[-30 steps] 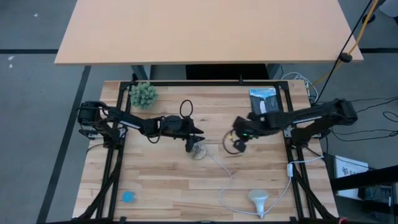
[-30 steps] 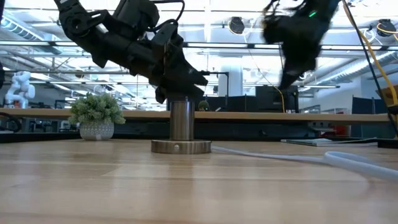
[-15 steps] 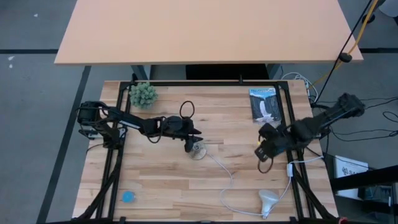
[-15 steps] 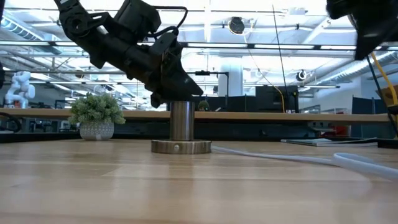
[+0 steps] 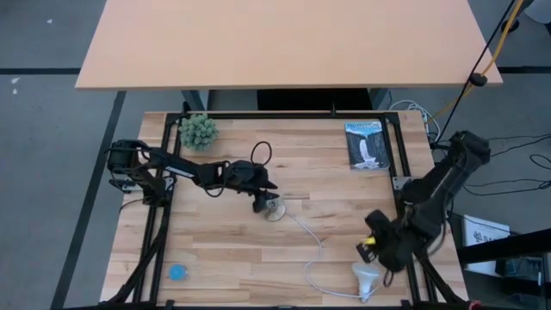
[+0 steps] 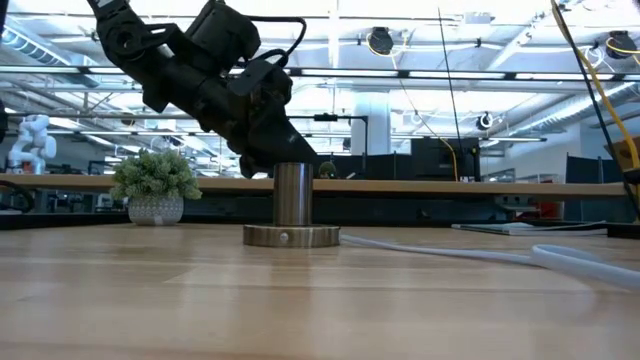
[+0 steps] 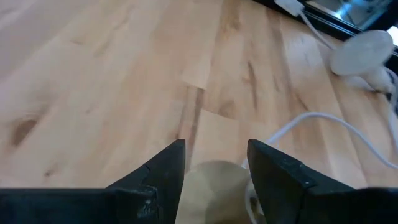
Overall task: Screw lightbulb
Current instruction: Insert the white light bulb into the gold lamp
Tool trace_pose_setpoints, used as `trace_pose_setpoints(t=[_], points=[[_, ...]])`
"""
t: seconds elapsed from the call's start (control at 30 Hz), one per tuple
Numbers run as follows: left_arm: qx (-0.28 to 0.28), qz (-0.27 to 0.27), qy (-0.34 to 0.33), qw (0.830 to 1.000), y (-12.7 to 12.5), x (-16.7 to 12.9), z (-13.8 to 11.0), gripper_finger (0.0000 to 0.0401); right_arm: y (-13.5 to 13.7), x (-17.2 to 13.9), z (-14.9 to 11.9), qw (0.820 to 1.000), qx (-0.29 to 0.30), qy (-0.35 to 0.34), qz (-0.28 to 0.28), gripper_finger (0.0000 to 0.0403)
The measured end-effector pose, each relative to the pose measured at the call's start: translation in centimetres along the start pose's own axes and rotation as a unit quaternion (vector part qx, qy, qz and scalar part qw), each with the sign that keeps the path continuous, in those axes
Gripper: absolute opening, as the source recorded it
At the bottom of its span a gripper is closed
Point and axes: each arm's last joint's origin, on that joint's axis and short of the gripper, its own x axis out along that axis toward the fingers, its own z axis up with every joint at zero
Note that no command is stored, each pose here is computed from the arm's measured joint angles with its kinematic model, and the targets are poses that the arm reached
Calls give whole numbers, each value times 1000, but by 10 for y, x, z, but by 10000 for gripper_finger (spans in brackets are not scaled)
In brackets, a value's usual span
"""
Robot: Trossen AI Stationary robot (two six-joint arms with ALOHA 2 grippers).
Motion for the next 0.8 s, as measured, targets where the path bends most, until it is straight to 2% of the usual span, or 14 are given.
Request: trace_pose_setpoints(t=[0.3,0.47,0.67,0.8], points=[[25,-25,6,999,-2,0,0,178,54,-6,-65,997,73,23,7,0],[30,-32,8,999,-2,0,0,178,82,22,-93,996,79,34,-11,0],[38,-32,4,999,-2,0,0,178,95,85,-96,995,85,-5,-48,0],[41,-33,-1,999,-2,0,1,178,88,102,-77,987,76,-57,-128,0]])
